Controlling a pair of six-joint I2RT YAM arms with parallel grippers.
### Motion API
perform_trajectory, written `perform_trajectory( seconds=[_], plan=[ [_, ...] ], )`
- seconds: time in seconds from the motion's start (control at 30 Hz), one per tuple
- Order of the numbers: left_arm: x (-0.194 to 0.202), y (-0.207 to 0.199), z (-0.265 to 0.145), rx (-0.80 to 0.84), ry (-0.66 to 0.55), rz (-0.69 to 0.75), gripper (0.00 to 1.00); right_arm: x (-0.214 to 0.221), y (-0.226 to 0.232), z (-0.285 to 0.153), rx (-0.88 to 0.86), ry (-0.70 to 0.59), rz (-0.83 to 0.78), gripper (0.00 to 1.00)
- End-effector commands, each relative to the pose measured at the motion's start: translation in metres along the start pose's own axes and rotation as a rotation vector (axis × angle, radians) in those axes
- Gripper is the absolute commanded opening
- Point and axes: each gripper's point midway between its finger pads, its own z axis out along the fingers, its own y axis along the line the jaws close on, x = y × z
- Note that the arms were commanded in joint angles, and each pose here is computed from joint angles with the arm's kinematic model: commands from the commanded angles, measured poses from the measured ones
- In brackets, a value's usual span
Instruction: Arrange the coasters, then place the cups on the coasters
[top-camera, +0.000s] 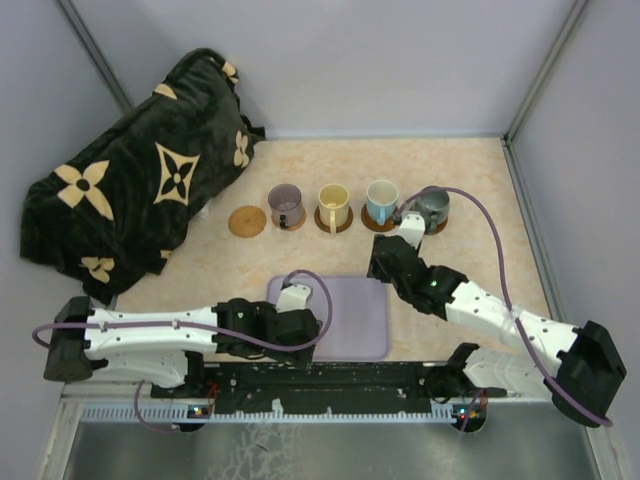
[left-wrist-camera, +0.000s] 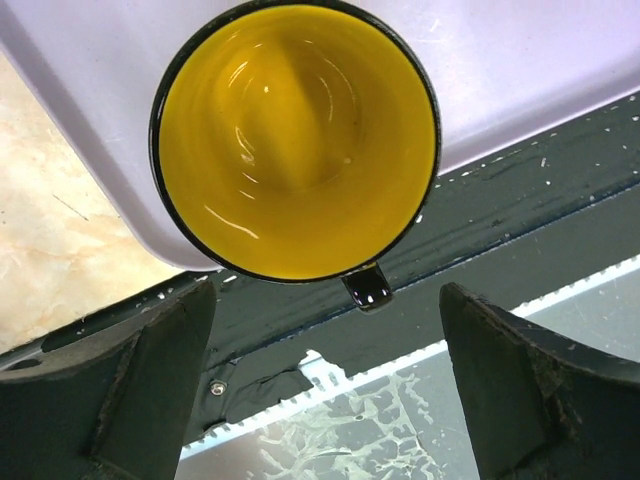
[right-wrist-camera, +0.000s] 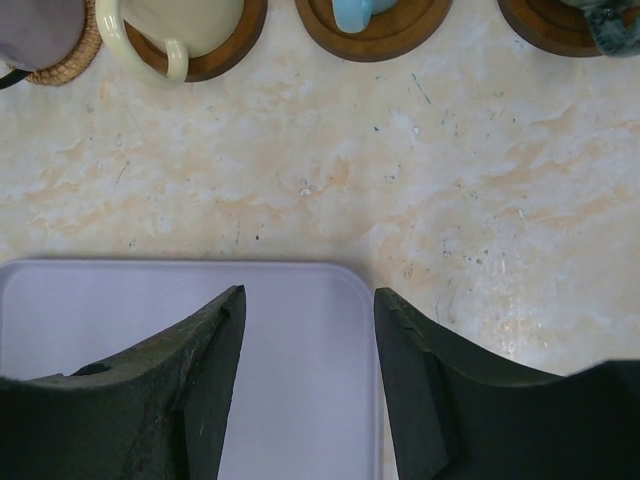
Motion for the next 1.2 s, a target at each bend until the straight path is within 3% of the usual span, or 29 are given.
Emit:
perform_trajectory(
  seconds=[0.0, 0.7, 1.17],
  plan=[
    [0.002, 0.006, 0.010, -0.035, -0.028, -0.038, 0.98, -0.014, 0.011, -0.005, -0.045, -0.048, 0.049, 0.55],
    [0.022, 0.039, 0.017, -0.122, -0.007, -0.110, 0.81, -0.011, 0.013, -0.004, -0.057, -0.041, 0.054, 0.54],
    [0.015, 0.024, 0.025, -0.076, -0.029, -0.086, 0.77, -0.012, 0.019, -0.001, -0.065, -0.033, 0.046, 0.54]
  ],
)
